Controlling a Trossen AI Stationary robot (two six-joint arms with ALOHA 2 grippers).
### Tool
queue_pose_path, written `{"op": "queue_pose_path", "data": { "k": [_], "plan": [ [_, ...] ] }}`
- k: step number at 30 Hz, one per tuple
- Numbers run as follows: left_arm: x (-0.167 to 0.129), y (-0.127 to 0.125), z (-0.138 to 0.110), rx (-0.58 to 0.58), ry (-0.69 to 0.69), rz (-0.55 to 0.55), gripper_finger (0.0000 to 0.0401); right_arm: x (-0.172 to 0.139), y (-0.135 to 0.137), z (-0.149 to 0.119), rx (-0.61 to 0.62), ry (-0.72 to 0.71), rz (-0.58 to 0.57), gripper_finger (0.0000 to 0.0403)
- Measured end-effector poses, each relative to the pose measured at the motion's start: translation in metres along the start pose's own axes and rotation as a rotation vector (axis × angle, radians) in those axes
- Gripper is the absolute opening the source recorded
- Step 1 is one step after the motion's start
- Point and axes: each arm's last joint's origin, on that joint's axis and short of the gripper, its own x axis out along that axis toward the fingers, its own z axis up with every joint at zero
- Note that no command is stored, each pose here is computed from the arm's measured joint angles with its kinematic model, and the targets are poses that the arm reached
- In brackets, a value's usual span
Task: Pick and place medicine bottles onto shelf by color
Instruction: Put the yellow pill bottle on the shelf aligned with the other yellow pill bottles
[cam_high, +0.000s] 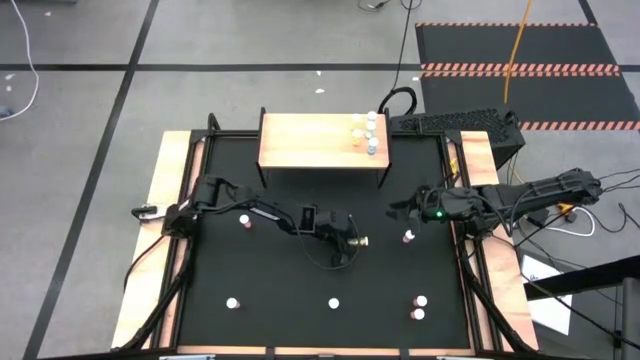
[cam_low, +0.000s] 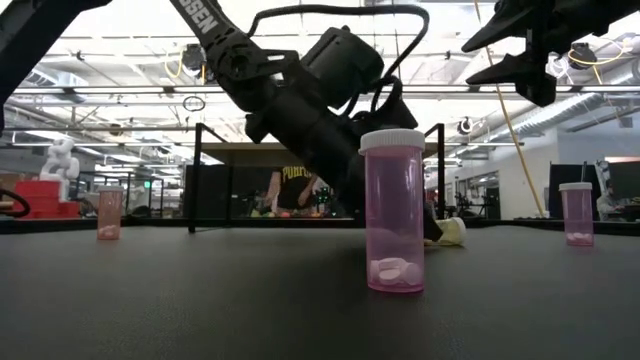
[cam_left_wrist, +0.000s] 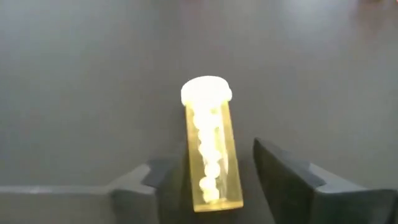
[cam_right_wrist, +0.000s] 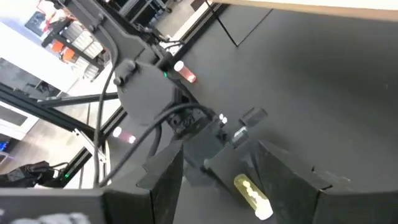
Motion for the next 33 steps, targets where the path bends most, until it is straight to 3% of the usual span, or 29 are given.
{"op": "queue_pose_path", "data": {
  "k": [5,8,11,15,18,21,27,30,33],
  "plan": [
    [0.000,0.002,-0.001,-0.013,0.006,0.010,0.0108,0.000,-0.004,-0.004,-0.007,0.048,-0.032,0.0194],
    [0.000,0.004,0.000,-0.036,0.007,0.014,0.0084,0.000,-0.005,-0.005,-0.005,0.058,-0.046,0.0194],
    [-0.001,0.006,0.001,-0.063,-0.004,0.013,0.0086,0.000,-0.005,-0.005,-0.009,0.057,-0.045,0.0194],
    [-0.008,0.010,0.011,-0.122,-0.059,0.003,0.0120,-0.001,-0.003,-0.003,0.019,0.031,-0.022,0.0194],
    [-0.024,0.012,0.031,-0.148,-0.145,-0.011,0.0133,-0.006,0.006,0.010,0.116,-0.117,0.072,0.0196],
    [-0.043,0.015,0.053,-0.154,-0.257,-0.018,0.0127,-0.018,0.009,0.022,0.103,-0.225,0.137,0.0207],
    [-0.092,0.030,0.094,-0.138,-0.465,0.003,0.0089,-0.029,-0.008,0.017,0.033,-0.172,0.024,0.0230],
    [-0.096,0.038,0.093,-0.083,-0.419,0.044,0.0080,-0.030,-0.012,0.014,0.022,-0.140,-0.014,0.0233],
    [-0.078,0.039,0.074,-0.031,-0.288,0.061,0.0092,-0.028,-0.012,0.013,0.017,-0.132,-0.026,0.0233]
  ]
}}
